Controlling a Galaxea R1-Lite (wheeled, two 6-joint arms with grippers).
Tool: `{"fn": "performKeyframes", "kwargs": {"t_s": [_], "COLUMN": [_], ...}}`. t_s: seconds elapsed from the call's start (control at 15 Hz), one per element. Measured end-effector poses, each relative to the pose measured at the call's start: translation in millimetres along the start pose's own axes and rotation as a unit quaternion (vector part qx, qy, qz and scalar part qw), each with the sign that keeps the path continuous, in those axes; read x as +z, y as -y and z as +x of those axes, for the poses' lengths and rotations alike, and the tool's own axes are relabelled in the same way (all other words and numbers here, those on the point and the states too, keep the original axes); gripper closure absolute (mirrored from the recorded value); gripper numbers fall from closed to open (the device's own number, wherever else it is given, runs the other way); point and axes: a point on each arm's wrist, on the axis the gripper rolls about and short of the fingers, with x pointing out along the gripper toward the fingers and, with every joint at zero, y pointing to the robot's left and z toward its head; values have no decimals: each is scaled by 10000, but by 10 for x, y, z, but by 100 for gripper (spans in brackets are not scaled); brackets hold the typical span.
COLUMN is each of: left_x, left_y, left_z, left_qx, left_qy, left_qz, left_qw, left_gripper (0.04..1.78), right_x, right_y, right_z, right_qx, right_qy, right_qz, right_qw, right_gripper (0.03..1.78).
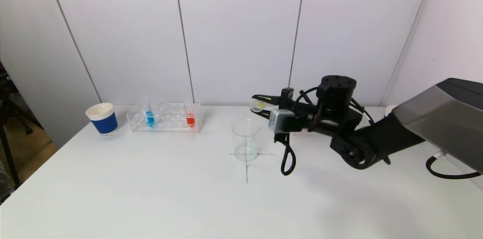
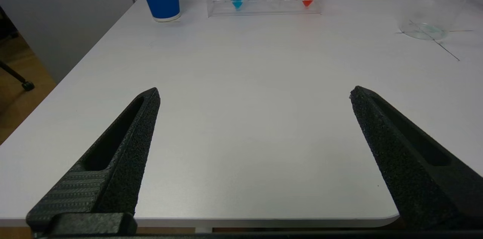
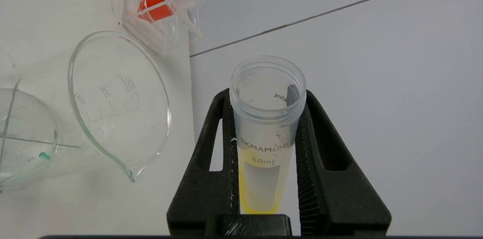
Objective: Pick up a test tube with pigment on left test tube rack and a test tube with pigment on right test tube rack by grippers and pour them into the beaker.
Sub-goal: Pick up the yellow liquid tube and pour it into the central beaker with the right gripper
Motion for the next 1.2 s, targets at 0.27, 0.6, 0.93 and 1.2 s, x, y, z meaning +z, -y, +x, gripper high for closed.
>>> {"fn": "performKeyframes", "kwargs": {"t_s": [0.27, 0.6, 0.93, 1.2], "left_x": [0, 1, 0, 0], "left_y": [0, 0, 0, 0], "left_z": [0, 0, 0, 0], "left_qx": [-4, -4, -4, -2], "left_qy": [1, 3, 1, 1], "left_qz": [0, 0, 0, -1], "left_qw": [10000, 10000, 10000, 10000], "left_gripper": [6, 6, 6, 6], "right_x": [-53, -134, -147, -138], "right_y": [-69, -77, -82, -59], "right_z": [23, 94, 162, 207], "right_qx": [104, 257, 350, 357], "right_qy": [-49, -171, -175, -151], "right_qz": [-138, -343, -497, -579], "right_qw": [9998, 9989, 9980, 9976], "right_gripper": [133, 133, 133, 133]}}
